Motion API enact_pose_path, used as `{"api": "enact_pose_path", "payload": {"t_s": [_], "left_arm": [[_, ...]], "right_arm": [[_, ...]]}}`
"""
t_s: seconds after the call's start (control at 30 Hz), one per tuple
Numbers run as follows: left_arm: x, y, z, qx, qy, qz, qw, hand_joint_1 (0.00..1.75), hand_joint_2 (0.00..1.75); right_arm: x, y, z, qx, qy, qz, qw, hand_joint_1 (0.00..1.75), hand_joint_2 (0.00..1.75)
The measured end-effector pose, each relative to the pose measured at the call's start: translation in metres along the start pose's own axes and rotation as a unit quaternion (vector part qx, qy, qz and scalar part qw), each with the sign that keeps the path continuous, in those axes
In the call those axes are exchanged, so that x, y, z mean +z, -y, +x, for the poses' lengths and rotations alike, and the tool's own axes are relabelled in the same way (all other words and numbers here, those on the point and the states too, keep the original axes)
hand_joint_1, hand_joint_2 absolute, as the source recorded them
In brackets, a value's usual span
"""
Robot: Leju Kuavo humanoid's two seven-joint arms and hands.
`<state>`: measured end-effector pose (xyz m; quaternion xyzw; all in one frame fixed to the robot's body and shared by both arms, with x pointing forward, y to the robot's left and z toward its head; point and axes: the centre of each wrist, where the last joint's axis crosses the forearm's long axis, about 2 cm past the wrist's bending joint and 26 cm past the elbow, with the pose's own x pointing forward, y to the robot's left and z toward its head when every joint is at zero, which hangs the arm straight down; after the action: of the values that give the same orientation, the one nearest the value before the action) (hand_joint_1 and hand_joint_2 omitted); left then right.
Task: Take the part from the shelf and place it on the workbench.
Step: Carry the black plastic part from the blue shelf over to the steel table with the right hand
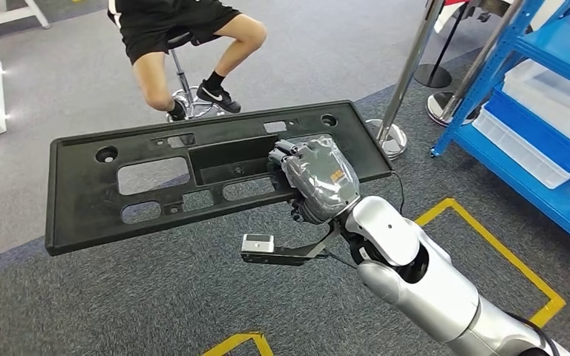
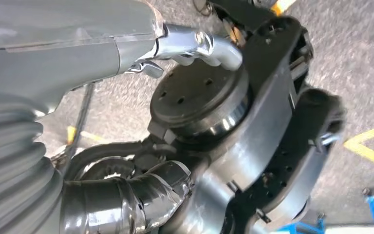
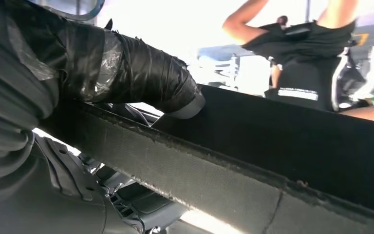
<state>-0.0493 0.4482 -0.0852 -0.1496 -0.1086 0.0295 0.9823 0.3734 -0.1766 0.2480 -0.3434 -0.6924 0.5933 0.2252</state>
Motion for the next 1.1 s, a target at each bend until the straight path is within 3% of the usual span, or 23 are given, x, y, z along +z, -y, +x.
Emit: {"api": "enact_pose_path", "payload": {"t_s": [0.13, 0.23, 1.1], "left_arm": [[-0.027, 0.040, 0.000, -0.019, 0.016, 0.007, 1.000, 0.00, 1.75], [-0.036, 0.056, -0.002, -0.016, 0.015, -0.002, 1.000, 0.00, 1.75], [-0.045, 0.070, 0.004, -0.008, 0.014, -0.022, 1.000, 0.00, 1.75]], "right_arm": [[0.002, 0.001, -0.003, 0.005, -0.017, -0.002, 1.000, 1.75, 1.75], [0.002, 0.003, -0.003, 0.008, -0.018, -0.005, 1.000, 1.75, 1.75], [0.001, 0.007, -0.005, 0.016, -0.022, -0.006, 1.000, 1.75, 1.75]]}}
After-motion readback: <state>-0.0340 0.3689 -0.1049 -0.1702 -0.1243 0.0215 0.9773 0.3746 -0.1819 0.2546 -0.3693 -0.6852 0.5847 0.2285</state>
